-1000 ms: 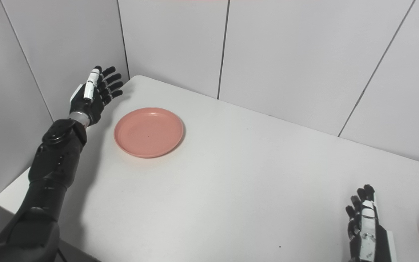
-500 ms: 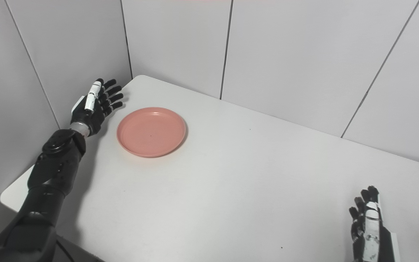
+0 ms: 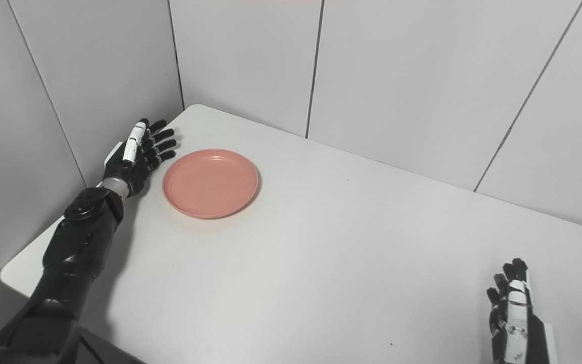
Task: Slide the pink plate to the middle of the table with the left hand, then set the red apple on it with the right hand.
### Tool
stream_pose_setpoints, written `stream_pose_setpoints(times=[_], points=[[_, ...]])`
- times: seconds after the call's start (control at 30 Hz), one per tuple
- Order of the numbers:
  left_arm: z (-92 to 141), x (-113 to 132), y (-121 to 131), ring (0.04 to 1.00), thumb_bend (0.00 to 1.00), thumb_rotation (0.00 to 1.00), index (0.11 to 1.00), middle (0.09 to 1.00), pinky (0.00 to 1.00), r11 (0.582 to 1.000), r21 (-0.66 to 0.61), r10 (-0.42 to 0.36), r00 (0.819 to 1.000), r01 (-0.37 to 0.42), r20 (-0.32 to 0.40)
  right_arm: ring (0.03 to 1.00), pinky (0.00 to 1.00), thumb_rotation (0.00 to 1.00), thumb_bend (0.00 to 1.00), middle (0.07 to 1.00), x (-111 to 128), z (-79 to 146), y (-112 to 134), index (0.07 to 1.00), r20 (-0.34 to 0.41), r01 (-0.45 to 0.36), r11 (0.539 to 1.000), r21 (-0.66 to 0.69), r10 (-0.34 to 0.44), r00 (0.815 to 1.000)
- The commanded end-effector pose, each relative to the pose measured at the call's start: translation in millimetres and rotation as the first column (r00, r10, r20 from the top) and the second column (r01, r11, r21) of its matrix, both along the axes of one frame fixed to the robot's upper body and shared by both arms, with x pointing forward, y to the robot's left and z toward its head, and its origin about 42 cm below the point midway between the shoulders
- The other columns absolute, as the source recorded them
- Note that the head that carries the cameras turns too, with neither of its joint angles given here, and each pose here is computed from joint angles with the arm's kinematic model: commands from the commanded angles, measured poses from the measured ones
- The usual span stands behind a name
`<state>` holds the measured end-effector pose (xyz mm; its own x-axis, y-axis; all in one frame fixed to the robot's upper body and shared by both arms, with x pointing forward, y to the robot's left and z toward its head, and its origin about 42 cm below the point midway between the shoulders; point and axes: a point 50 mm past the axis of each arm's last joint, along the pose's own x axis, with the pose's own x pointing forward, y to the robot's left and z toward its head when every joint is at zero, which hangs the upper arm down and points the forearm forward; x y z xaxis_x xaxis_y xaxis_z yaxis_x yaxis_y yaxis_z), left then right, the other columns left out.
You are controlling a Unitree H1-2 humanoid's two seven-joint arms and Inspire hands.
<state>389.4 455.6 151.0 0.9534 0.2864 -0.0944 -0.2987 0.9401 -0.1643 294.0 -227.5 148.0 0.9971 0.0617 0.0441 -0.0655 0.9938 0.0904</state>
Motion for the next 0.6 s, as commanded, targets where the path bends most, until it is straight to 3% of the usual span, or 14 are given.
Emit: stream_pose_setpoints(times=[0.0,0.57], points=[[23.9,9.9,-0.6,0.837,0.32,1.00,0.827,0.843,0.84,0.999,0.039,-0.010,0.996,0.007,0.087,1.000,1.00,1.00,0.05,1.000,4.3,18.1,1.7,1.000,0.052,-0.011,1.000,0.004,0.010,0.999],[18.8,20.5,-24.9,0.865,0.33,1.00,0.848,0.871,0.86,0.997,0.011,-0.076,0.994,0.076,0.076,1.000,1.00,1.00,0.07,1.000,3.1,18.8,2.9,1.000,0.050,-0.013,1.000,-0.002,0.014,0.999]])
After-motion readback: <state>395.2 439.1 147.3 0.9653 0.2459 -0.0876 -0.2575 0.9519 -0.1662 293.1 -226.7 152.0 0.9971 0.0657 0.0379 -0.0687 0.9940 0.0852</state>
